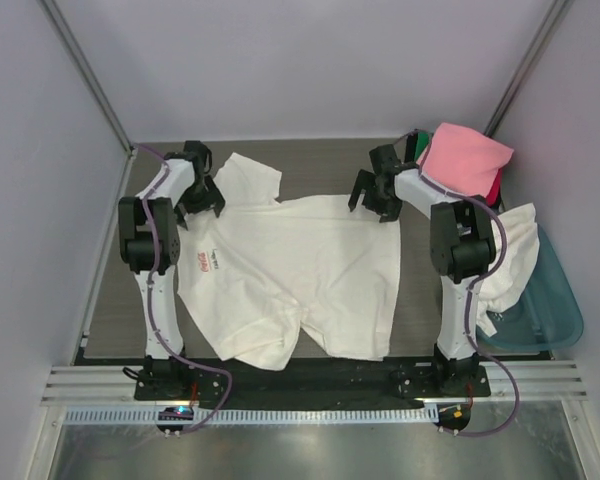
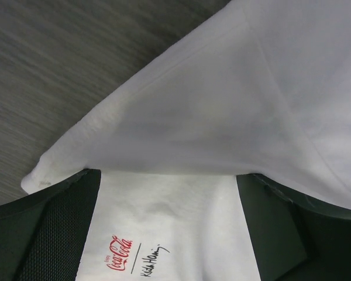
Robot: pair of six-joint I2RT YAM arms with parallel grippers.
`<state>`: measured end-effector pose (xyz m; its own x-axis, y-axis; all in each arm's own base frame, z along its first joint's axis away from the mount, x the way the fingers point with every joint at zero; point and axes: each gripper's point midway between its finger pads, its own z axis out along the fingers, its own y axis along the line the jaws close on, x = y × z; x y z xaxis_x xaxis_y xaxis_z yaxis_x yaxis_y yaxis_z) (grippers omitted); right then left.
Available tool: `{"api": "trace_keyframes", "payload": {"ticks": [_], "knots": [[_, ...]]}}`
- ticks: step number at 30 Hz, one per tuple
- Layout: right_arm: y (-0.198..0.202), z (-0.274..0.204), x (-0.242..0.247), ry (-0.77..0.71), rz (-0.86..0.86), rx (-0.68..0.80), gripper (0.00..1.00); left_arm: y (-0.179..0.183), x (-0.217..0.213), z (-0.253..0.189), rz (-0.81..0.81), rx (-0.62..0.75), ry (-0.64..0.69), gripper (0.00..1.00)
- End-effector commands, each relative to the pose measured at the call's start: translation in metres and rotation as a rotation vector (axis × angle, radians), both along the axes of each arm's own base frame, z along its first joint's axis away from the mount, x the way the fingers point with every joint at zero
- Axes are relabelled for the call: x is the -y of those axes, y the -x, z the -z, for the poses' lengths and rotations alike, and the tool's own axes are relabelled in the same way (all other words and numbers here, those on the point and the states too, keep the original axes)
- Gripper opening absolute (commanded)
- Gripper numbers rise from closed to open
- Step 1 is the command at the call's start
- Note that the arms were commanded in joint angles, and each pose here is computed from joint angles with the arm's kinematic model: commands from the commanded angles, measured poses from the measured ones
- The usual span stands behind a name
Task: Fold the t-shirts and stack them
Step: Flatten the tshirt out
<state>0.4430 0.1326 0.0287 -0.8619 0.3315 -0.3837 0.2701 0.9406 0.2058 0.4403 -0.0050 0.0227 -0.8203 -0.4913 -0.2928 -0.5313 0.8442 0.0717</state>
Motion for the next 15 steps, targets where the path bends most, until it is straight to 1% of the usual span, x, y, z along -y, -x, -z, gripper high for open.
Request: {"api": "trace_keyframes", "payload": {"ticks": [1, 2, 3, 4, 5, 6, 7, 8, 9, 10, 12, 13, 14, 15], "knots": [[-0.031, 0.030, 0.011, 0.012, -0.027, -0.028, 0.95, -0.020, -0.038, 0.021, -0.023, -0.044, -0.116, 1.00], [-0.038, 0.031, 0.004, -0.024, -0.048, -0.031, 0.95, -0.037, -0.041, 0.012, -0.021, -0.016, -0.126, 1.00], [-0.058, 0.033, -0.002, -0.044, -0.061, -0.007, 0.95, -0.047, -0.042, 0.010, -0.016, 0.000, -0.130, 1.00], [-0.067, 0.032, -0.005, -0.056, -0.081, 0.008, 0.95, -0.053, -0.043, 0.024, 0.010, -0.022, -0.135, 1.00], [-0.075, 0.031, -0.007, -0.059, -0.086, 0.015, 0.95, -0.059, -0.044, 0.024, 0.019, -0.017, -0.138, 1.00], [-0.083, 0.032, -0.010, -0.063, -0.094, 0.024, 0.95, -0.084, -0.043, 0.007, 0.027, 0.060, -0.134, 1.00], [-0.102, 0.027, -0.015, -0.078, -0.104, 0.063, 0.95, -0.091, -0.041, 0.016, 0.050, 0.060, -0.128, 1.00], [-0.109, 0.024, -0.021, -0.097, -0.121, 0.078, 0.95, -0.101, -0.042, 0.009, 0.070, 0.087, -0.133, 1.00], [-0.127, 0.005, -0.026, -0.114, -0.132, 0.138, 0.95, -0.107, -0.042, 0.004, 0.072, 0.101, -0.137, 1.00], [-0.133, 0.005, -0.029, -0.123, -0.141, 0.148, 0.95, -0.120, -0.042, -0.014, 0.074, 0.156, -0.138, 1.00], [-0.145, -0.019, -0.034, -0.136, -0.159, 0.206, 0.96, -0.120, -0.040, -0.039, 0.074, 0.192, -0.135, 1.00], [-0.147, -0.038, -0.036, -0.138, -0.169, 0.239, 0.95, -0.116, -0.039, -0.040, 0.071, 0.189, -0.138, 1.00], [-0.147, -0.049, -0.036, -0.131, -0.173, 0.257, 0.96, -0.115, -0.036, -0.082, 0.068, 0.265, -0.138, 1.00], [-0.143, -0.058, -0.037, -0.114, -0.178, 0.270, 0.96, -0.109, -0.034, -0.092, 0.062, 0.279, -0.134, 1.00]]}}
